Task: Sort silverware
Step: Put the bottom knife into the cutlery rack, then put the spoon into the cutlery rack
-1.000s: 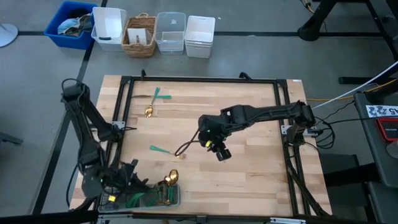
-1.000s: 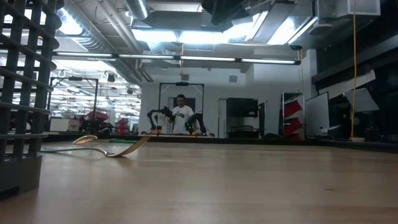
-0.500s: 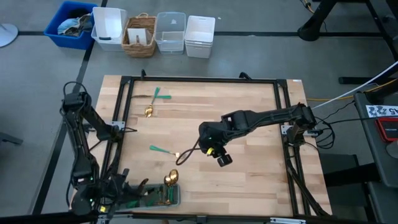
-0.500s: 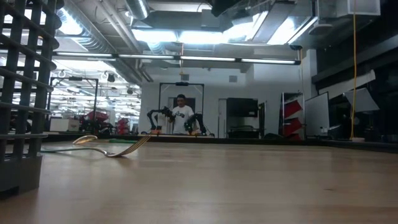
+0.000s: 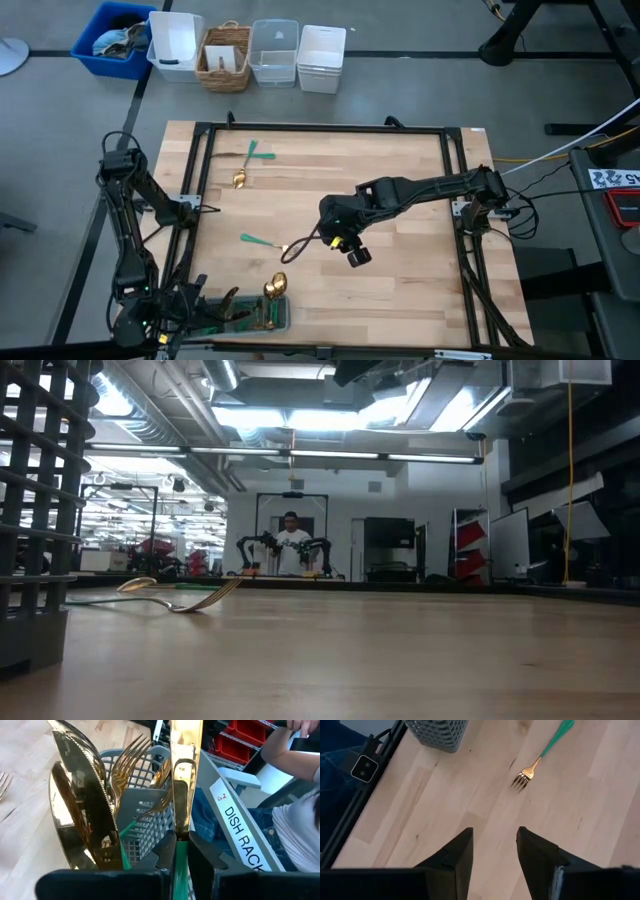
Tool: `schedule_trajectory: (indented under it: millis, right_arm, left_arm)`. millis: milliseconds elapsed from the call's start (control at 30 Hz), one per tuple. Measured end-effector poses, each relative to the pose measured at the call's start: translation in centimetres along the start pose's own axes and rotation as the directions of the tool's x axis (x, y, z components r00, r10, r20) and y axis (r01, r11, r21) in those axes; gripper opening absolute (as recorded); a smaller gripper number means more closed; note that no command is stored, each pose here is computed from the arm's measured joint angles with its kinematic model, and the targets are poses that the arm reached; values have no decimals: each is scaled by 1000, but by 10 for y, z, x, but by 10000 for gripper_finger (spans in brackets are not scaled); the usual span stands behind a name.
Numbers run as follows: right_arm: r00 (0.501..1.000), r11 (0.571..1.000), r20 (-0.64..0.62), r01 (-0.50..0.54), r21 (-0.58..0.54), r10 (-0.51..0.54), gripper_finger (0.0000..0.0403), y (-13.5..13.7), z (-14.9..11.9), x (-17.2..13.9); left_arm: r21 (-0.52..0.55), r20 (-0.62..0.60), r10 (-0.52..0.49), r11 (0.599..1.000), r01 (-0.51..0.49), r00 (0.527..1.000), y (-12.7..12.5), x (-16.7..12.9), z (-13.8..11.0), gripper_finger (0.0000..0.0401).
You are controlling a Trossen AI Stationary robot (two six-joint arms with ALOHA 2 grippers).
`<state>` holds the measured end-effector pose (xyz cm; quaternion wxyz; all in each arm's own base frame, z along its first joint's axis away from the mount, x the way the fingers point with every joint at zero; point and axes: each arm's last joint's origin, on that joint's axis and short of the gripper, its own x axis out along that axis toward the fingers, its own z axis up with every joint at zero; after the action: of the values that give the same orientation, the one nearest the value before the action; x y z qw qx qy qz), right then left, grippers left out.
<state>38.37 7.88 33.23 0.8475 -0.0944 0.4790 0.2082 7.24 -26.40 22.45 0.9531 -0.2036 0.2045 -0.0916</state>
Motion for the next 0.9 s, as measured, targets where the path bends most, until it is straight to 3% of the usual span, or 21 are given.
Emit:
schedule_trajectory:
  millis: [167, 533, 900]
  right_arm:
    - [1000, 1000, 0, 0, 2, 0, 150, 0, 0, 0]
    - [999, 1000, 53, 9, -4, -9, 150, -1, 5, 0]
    - [997, 998, 42, 60, -1, -60, 150, -3, 5, 0]
  left_arm:
    - [7, -5, 3, 1000, -3, 1000, 1, 0, 0, 39]
    - [29, -11, 15, 999, -14, 1000, 2, 0, -1, 122]
    - [-1, -13, -9, 1000, 9, 1000, 3, -7, 9, 103]
